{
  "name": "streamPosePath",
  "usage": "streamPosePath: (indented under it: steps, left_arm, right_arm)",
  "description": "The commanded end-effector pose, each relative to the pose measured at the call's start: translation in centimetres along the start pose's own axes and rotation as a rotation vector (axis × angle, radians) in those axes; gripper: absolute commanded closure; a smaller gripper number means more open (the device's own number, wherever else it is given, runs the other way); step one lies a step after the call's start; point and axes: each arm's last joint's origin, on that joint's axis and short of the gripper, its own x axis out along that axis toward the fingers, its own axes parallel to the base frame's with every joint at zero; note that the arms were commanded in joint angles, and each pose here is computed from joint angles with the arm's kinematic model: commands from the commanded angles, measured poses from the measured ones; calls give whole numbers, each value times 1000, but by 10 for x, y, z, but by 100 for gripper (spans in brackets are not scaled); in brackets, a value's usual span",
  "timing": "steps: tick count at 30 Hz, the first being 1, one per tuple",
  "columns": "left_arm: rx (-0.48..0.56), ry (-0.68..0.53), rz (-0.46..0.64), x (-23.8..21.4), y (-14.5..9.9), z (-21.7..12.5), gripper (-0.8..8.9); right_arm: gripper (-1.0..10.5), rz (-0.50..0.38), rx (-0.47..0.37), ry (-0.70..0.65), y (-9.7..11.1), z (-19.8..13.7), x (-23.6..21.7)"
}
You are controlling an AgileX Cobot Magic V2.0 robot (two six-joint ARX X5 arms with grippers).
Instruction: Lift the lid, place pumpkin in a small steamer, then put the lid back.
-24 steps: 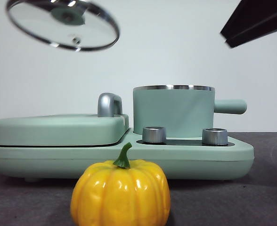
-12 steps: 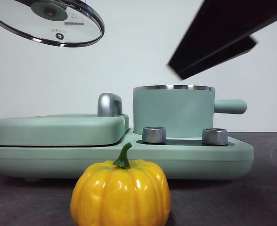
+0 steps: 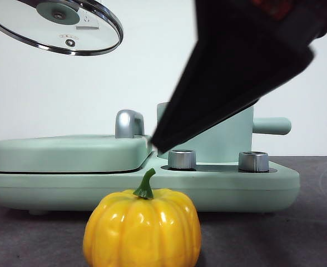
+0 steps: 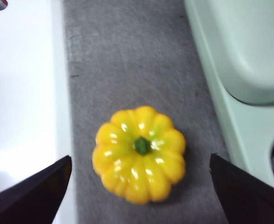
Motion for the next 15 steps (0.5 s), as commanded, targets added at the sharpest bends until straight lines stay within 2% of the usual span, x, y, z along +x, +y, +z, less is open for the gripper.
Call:
streamPosePath:
  steps: [1, 15]
  left_arm:
    - [-8, -48, -9, -3, -1, 8, 804]
    - [-8, -48, -9, -3, -1, 8, 804]
  right_arm:
    - [473, 17, -28, -6, 1, 6, 11]
    - [473, 39, -6, 68, -7, -3, 51]
